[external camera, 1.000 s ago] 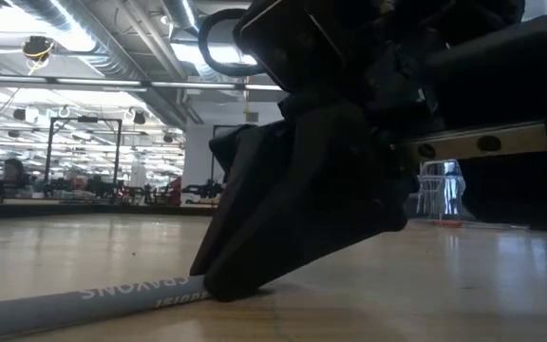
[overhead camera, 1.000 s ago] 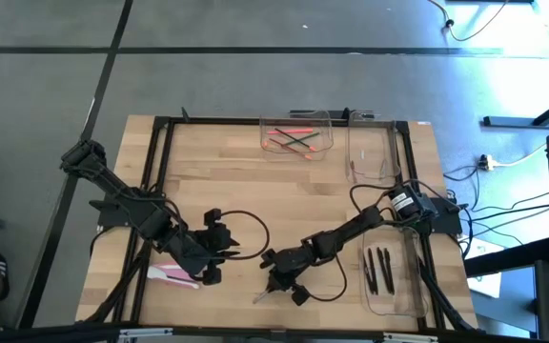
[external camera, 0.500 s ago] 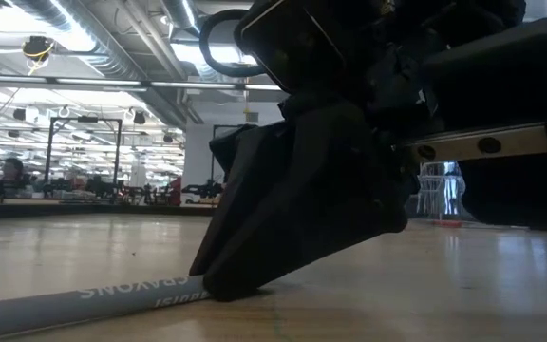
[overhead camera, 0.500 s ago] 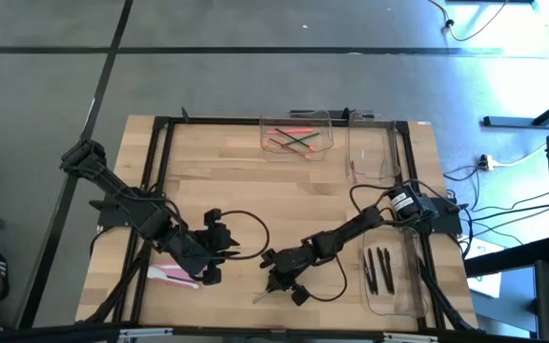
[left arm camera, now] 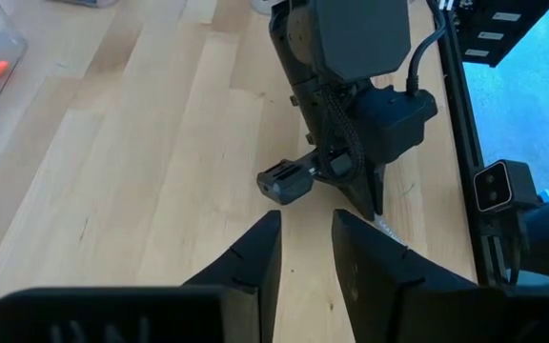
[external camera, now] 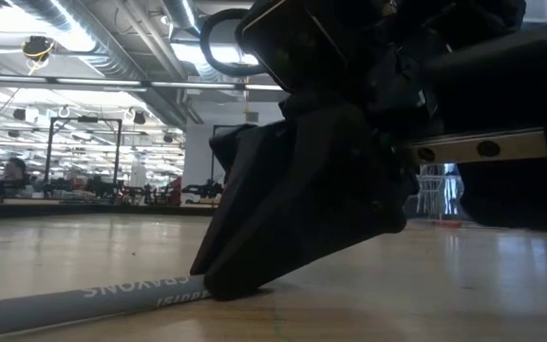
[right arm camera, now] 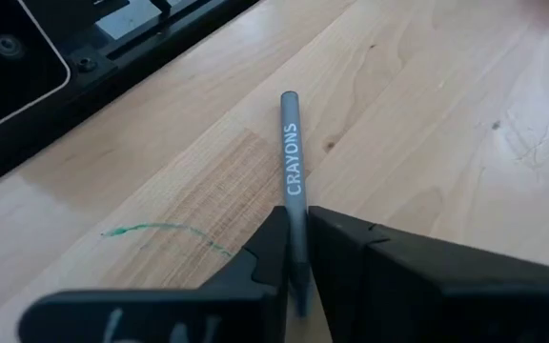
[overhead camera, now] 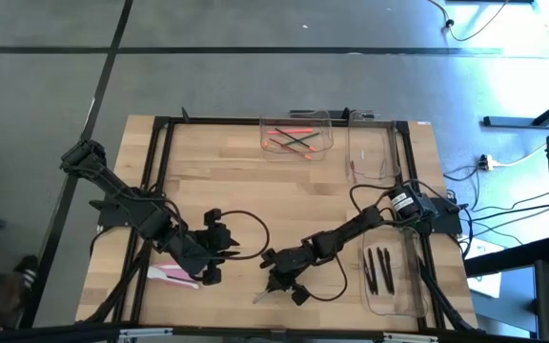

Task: Sort crayons/erasers/pens/pencils in bins
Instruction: Put the gray crayon into the top right transparent bin

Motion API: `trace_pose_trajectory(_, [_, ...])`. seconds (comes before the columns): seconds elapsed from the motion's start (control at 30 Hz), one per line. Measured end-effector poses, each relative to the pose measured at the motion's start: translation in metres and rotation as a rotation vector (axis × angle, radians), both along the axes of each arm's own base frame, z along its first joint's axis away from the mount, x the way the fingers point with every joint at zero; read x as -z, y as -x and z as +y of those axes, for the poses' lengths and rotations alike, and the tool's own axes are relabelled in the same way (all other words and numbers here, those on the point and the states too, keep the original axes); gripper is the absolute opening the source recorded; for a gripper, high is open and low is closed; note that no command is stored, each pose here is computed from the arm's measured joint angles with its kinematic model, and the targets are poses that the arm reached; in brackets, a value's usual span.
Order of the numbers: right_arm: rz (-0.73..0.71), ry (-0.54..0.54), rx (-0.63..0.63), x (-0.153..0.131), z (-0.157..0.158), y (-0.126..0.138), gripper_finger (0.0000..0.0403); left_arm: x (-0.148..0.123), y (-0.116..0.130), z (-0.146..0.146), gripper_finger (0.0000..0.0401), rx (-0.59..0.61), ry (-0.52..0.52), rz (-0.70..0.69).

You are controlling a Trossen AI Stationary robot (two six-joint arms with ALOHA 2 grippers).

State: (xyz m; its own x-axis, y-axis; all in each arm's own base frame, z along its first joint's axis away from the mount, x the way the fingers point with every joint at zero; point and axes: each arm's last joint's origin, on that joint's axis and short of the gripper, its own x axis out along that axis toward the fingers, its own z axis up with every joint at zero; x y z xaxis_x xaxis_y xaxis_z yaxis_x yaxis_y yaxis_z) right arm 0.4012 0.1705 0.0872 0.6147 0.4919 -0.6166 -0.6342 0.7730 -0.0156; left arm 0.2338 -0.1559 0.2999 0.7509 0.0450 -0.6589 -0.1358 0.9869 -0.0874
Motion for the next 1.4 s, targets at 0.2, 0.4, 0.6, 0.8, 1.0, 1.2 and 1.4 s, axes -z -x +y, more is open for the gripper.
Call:
trace_pose_trajectory(0.2, [-0.012,0.014,-0.004,-0.002,0.0,-0.001,0.0039,0.0,0.0,0.0,0.0087,0.0,0.0,0.0])
trace_pose_trajectory(0.4, [-0.02,0.017,0.011,-0.004,-0.003,-0.005,0.0039,0.0,0.0,0.0,0.0089,0.0,0.0,0.0])
trace_pose_trajectory(0.6, [-0.022,0.02,0.025,-0.009,-0.008,-0.006,0.0039,0.0,0.0,0.0,0.0088,0.0,0.0,0.0])
trace_pose_trajectory(0.8, [-0.023,0.064,0.078,-0.034,-0.014,-0.003,0.0039,0.0,0.0,0.0,0.0088,0.0,0.0,0.0])
trace_pose_trajectory(1.0, [-0.019,0.096,0.141,-0.067,-0.023,0.005,0.0039,0.0,0.0,0.0,0.0088,0.0,0.0,0.0])
trace_pose_trajectory(1.2, [-0.011,0.153,0.241,-0.105,-0.036,0.02,0.0039,0.0,0.0,0.0,0.0089,0.001,0.0,0.0])
trace_pose_trajectory(1.4, [0.028,0.237,0.374,-0.141,-0.057,0.042,0.0039,0.0,0.0,0.0,0.0089,0.002,-0.001,0.0])
